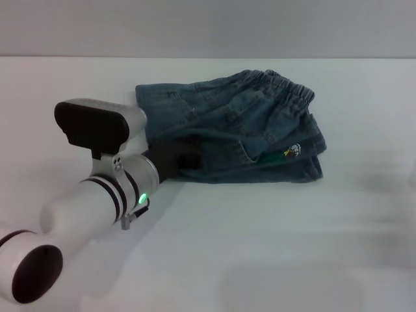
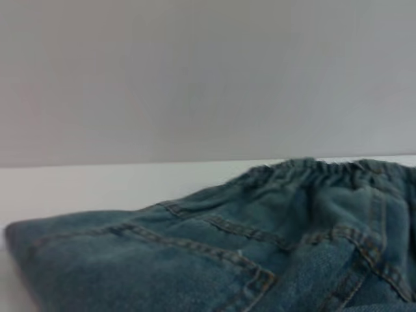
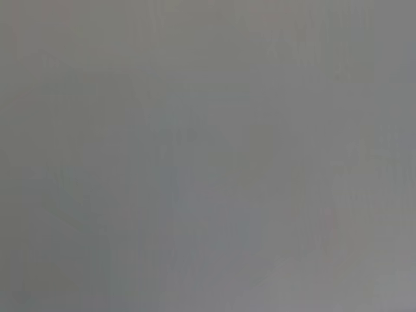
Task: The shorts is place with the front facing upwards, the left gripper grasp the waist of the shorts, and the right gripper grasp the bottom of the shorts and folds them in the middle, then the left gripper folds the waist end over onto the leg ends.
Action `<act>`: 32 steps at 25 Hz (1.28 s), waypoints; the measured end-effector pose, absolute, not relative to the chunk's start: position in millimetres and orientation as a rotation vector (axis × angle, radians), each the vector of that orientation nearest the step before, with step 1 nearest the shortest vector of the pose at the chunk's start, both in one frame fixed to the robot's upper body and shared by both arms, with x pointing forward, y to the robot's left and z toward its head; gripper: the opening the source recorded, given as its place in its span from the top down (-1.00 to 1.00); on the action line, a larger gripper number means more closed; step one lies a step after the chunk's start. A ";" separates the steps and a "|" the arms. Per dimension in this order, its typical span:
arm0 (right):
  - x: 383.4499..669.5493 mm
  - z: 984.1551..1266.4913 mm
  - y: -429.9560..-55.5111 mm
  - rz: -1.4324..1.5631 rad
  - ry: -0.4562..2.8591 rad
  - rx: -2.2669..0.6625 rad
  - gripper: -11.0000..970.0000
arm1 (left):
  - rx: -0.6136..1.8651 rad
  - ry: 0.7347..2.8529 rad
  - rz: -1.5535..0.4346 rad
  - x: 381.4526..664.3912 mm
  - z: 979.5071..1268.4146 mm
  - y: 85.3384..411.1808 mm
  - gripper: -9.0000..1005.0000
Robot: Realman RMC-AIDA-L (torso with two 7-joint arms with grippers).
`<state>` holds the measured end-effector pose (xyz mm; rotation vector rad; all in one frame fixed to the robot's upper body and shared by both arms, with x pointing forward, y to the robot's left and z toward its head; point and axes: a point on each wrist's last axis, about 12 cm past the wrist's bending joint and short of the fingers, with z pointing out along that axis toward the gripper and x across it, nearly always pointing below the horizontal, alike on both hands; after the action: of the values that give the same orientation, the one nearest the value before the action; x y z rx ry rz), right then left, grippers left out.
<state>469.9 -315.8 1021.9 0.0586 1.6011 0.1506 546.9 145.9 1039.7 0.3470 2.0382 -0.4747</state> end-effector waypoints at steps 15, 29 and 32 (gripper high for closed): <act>472.1 1023.4 -316.0 0.151 1.596 0.052 0.95 | 0.338 2.028 -0.433 562.2 1037.5 152.6 0.96; 469.6 1021.5 -315.3 0.152 1.603 0.053 0.95 | 0.344 1.911 -0.511 527.3 1046.7 144.5 0.95; 468.5 1020.1 -314.0 0.156 1.607 0.048 0.95 | 0.316 1.834 -0.522 503.8 1048.0 148.6 0.95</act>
<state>468.5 -314.0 1020.1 0.0480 1.6066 0.1558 503.8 148.6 1048.0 0.3163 1.8340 -0.5216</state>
